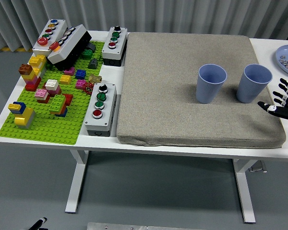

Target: Pick cup pour cup place

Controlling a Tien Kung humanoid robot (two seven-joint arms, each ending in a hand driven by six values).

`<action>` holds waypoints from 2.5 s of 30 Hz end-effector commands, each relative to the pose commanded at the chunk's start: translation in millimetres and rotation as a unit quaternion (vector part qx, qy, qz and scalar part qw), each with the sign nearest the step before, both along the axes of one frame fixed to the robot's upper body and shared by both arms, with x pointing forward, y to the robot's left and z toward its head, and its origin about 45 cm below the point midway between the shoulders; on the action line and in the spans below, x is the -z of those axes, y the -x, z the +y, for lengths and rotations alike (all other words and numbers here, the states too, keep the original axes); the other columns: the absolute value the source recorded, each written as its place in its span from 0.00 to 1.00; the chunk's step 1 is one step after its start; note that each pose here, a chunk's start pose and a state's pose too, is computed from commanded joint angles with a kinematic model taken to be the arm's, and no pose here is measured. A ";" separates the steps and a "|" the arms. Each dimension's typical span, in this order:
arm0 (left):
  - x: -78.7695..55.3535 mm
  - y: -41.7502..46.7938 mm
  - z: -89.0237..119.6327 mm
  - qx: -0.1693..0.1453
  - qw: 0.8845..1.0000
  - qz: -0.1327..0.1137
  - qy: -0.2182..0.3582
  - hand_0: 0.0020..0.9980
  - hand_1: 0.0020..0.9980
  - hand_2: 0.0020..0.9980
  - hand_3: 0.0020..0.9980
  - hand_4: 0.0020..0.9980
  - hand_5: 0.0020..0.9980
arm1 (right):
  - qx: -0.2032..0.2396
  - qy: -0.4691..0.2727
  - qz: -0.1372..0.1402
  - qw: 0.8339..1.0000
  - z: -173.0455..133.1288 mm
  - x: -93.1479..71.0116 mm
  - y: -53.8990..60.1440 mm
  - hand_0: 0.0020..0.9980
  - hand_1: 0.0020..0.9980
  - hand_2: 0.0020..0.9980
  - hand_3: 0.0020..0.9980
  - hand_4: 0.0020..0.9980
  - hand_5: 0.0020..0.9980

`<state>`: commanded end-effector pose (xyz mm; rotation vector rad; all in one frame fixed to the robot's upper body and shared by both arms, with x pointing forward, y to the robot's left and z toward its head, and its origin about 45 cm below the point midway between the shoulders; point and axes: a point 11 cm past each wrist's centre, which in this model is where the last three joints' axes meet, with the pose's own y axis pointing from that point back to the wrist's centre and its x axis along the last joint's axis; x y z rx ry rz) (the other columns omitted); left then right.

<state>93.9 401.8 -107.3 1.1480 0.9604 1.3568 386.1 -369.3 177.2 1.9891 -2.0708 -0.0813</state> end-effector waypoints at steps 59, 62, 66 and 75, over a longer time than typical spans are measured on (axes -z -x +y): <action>-2.8 -12.6 -0.2 0.016 1.000 -0.006 -0.002 0.87 0.85 0.86 0.78 0.64 0.98 | -0.015 -0.034 0.004 0.999 20.0 3.1 -32.9 0.93 0.88 0.95 0.98 0.89 0.30; -2.8 -12.5 -0.2 0.017 1.000 -0.006 -0.002 0.87 0.85 0.86 0.78 0.64 0.98 | -0.015 -0.036 0.004 0.999 20.7 4.1 -32.9 0.93 0.88 0.95 0.97 0.89 0.30; -2.8 -12.7 -0.3 0.018 1.000 -0.006 -0.002 0.87 0.85 0.86 0.78 0.64 0.98 | -0.016 -0.039 0.006 0.999 23.3 7.7 -32.2 0.93 0.88 0.95 0.97 0.89 0.30; -3.0 -14.0 -0.9 0.021 1.000 -0.007 -0.002 0.87 0.85 0.86 0.78 0.64 0.98 | -0.012 -0.040 0.003 0.999 23.1 7.9 -35.6 0.92 0.88 0.94 0.97 0.89 0.30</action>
